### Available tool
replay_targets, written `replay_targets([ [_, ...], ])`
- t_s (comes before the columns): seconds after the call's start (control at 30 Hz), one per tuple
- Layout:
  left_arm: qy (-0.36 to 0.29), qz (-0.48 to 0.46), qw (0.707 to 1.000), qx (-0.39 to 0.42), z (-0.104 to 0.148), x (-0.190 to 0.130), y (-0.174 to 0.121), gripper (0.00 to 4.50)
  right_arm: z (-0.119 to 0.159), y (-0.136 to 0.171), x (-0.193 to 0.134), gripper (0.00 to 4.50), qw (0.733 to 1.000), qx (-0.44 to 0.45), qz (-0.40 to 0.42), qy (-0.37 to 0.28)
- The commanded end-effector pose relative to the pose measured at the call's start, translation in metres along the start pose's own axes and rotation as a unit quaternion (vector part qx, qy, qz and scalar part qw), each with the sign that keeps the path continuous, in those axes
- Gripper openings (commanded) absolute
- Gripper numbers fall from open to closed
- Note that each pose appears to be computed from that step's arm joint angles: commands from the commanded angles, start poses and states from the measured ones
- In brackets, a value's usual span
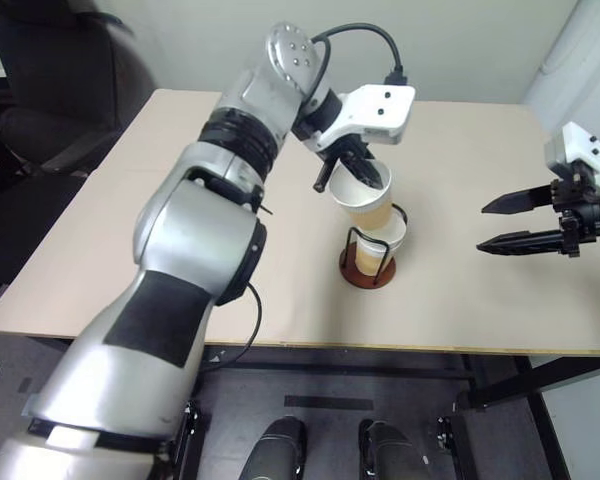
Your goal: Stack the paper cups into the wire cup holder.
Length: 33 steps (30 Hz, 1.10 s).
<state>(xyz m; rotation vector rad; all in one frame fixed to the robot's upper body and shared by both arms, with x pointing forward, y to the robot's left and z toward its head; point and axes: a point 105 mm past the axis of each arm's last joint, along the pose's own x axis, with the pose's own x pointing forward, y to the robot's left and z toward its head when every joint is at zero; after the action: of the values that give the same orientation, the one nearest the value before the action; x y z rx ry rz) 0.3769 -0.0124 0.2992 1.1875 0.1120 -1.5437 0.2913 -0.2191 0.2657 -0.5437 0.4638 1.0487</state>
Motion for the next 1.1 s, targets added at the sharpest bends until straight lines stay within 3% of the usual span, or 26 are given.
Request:
replay_targets([
  [0.03, -0.002, 0.008, 1.0, 0.015, 0.006, 0.0, 0.003, 0.01, 0.01, 0.001, -0.013, 3.7, 1.0, -0.02, -0.02, -0.012],
  [0.97, 0.028, -0.005, 0.999, 0.017, -0.001, 0.03, -0.003, 0.01, 0.006, 0.007, -0.014, 3.7, 1.0, -0.022, -0.019, 0.004],
  [1.1, 0.031, -0.004, 0.999, 0.015, -0.001, 0.037, -0.003, 0.98, 0.005, 0.008, -0.013, 3.7, 1.0, -0.021, -0.017, 0.005],
])
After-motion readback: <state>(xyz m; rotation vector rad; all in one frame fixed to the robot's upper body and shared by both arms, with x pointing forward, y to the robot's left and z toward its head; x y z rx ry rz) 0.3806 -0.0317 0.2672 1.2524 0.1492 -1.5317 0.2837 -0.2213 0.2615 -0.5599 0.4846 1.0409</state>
